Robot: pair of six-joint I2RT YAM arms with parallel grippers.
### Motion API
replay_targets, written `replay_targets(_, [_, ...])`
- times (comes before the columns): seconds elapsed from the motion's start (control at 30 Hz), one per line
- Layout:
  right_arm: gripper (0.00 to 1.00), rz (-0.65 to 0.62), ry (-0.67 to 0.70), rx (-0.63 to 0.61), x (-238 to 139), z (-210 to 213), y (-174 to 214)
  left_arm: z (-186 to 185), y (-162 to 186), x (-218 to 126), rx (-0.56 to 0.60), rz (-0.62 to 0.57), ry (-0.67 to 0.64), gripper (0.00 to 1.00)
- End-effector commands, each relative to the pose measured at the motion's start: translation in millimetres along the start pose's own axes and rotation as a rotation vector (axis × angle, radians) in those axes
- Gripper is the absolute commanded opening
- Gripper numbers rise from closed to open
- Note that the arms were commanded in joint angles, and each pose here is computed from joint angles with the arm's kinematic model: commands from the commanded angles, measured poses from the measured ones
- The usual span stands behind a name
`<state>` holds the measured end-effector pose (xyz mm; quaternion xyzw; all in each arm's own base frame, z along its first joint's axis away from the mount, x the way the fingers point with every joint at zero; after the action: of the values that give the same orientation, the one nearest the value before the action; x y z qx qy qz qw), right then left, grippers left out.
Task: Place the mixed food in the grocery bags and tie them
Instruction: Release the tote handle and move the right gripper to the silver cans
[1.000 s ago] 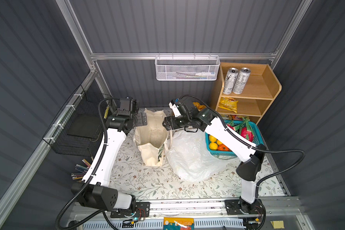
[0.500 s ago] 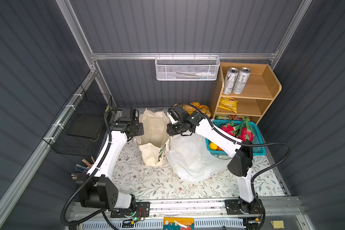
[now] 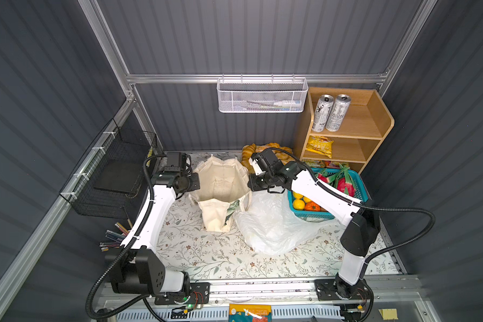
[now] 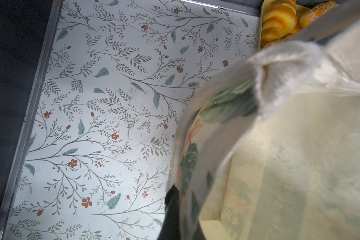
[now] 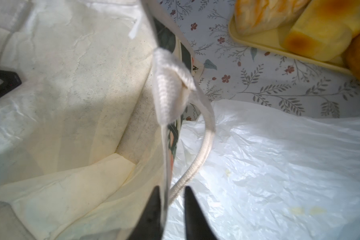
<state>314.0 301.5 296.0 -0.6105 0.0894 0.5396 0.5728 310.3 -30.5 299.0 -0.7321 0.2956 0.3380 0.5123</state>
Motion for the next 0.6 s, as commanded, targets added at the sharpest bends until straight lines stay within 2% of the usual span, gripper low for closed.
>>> replay_targets(0.0, [0.5, -0.07, -0.048, -0.051, -25, 7, -17, -3, 0, -11, 0.011, -0.015, 0.073, 0.0])
replay_targets(0.17, [0.75, -0.262, -0.034, -0.107, -105, -2, -43, -7, 3, -8, 0.01, 0.025, 0.134, 0.0])
replay_targets(0.27, [0.78, -0.403, 0.065, -0.072, -155, -27, -56, -8, 5, -7, 0.011, 0.037, 0.152, 0.0])
replay_targets(0.4, [0.82, -0.583, 0.2, 0.054, -229, -81, -64, -9, 5, -9, 0.016, 0.036, 0.166, 0.0])
replay_targets(0.57, [0.78, -0.742, 0.442, 0.185, -299, -135, -57, -9, 6, -11, 0.028, 0.033, 0.166, 0.0])
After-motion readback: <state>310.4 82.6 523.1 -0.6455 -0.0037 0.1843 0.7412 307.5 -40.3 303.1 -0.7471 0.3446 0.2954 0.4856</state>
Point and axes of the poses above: each gripper's point midway between its finger pads, its own x axis out along the fingers, its own z axis along the line the jaws close on, y = z × x, the point moved 10 cm from there along -x, back along the fingers, and after that the axes turned 11 degrees about -x, right-handed, at the moved point
